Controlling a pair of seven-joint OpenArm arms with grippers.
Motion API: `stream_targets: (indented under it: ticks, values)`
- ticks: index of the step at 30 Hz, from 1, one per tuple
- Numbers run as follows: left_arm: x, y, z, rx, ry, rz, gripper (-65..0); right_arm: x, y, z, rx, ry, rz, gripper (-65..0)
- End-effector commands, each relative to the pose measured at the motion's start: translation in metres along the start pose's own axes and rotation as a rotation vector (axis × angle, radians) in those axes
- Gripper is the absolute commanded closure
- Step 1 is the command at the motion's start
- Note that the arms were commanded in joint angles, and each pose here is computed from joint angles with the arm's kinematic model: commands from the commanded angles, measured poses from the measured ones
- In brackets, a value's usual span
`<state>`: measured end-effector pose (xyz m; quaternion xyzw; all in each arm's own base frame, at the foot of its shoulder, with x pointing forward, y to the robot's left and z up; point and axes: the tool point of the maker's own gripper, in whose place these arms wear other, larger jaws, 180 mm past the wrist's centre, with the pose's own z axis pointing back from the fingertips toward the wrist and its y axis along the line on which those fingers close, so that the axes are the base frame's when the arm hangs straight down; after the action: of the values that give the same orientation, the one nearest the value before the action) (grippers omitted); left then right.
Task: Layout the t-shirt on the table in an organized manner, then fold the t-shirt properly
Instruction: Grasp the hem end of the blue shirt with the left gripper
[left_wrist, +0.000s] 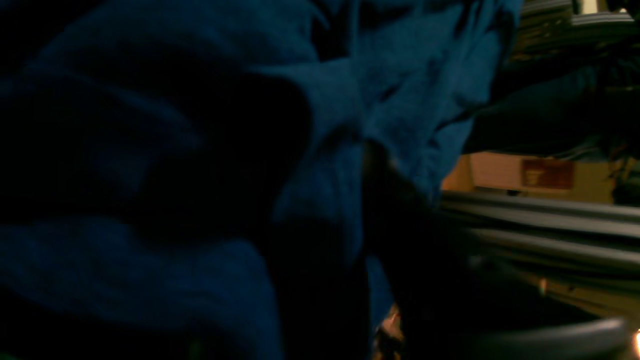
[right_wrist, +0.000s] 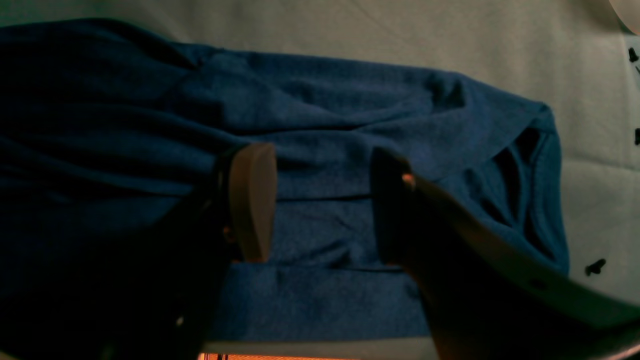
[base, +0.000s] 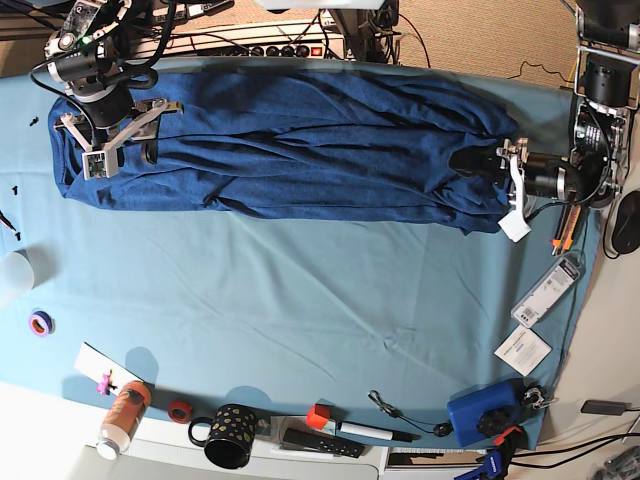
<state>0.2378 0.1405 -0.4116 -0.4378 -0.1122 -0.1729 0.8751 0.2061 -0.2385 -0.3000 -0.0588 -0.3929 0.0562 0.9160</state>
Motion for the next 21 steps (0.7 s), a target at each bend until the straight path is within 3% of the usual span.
stream_targets:
  ticks: [1,3,11,16,21]
  values:
    - [-0.032,0.014,0.001,0.066,0.144,0.030,-8.0,0.011,-0.002,0.003,-0.007,-0.042,0.010,-30.0]
    - [-0.032,0.014,0.001,0.066,0.144,0.030,-0.1,0.011,-0.002,0.003,-0.007,-0.042,0.010,-30.0]
    - [-0.019,0.005,0.001,0.052,0.122,-0.021,0.0,0.011,-0.003,0.003,-0.010,-0.044,0.005,-30.0]
    - [0.002,-0.015,0.002,0.059,0.115,-0.176,0.0,0.013,-0.005,0.003,-0.021,-0.053,-0.015,-30.0]
    - [0.012,-0.021,0.004,0.150,0.155,-0.290,0.0,0.013,-0.005,0.003,-0.022,-0.053,-0.016,-30.0]
